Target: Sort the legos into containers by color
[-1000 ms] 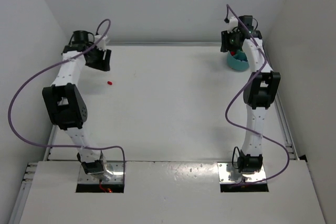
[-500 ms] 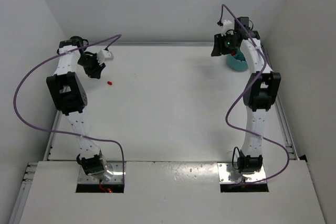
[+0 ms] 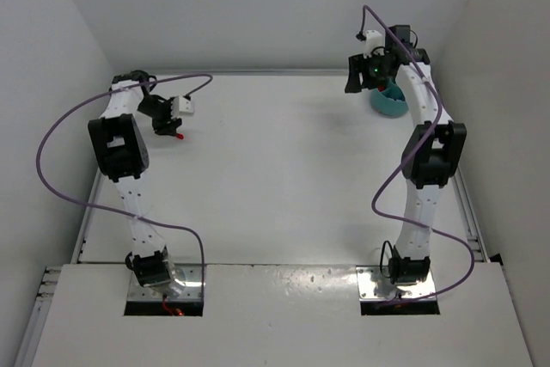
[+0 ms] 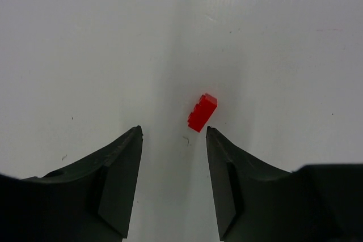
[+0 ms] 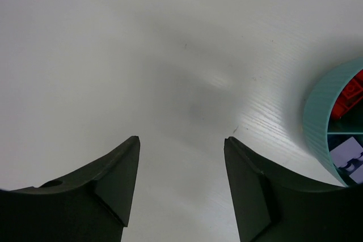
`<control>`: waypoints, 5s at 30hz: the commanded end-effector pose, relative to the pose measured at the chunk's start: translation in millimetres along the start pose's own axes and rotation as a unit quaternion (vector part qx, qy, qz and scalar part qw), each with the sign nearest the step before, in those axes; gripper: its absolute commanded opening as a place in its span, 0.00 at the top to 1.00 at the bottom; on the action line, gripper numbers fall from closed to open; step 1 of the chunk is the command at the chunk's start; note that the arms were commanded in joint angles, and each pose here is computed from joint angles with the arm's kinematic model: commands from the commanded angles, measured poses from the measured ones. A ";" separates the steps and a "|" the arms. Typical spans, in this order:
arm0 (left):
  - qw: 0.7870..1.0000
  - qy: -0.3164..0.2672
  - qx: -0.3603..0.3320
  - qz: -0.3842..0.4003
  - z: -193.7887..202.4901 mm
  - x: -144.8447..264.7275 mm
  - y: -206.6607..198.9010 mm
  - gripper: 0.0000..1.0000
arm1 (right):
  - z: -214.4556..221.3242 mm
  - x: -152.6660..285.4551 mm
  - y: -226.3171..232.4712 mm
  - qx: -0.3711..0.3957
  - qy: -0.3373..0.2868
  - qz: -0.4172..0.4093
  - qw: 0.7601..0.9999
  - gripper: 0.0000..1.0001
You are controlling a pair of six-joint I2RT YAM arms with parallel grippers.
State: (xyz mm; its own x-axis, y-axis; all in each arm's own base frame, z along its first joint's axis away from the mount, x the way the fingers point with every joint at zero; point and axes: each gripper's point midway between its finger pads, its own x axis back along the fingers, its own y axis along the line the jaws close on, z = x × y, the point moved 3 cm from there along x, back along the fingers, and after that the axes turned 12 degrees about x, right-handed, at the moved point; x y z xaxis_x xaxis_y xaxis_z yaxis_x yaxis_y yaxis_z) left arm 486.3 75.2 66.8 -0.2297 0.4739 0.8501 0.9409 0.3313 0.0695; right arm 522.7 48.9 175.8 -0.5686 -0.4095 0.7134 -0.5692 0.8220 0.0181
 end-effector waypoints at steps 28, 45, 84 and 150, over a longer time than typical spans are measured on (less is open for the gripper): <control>0.981 -0.159 0.090 0.060 -86.4 0.1 -36.4 1.00 | -19.7 6.7 98.1 -0.092 -0.071 -0.216 0.970 0.38; 0.571 -0.494 0.648 0.103 -309.6 80.4 -16.0 1.00 | -98.3 -21.8 189.7 -0.140 -0.159 -0.398 0.892 0.51; 0.470 -0.433 0.736 0.223 -323.8 62.2 -84.8 1.00 | -125.1 -37.8 265.2 -0.177 -0.124 -0.502 0.838 0.55; 0.523 -0.486 0.665 0.219 -328.3 70.8 -95.6 1.00 | -128.2 -28.5 261.9 -0.162 -0.132 -0.510 0.834 0.65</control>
State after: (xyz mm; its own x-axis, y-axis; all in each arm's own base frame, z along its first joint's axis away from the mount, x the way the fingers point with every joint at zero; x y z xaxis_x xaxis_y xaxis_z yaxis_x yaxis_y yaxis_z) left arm 465.5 -197.3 263.5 -0.6742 0.7385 0.0049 -0.0183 -0.0101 -0.9998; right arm 471.1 328.7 224.9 -0.0341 -0.9971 0.0675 -0.6038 0.0744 0.7936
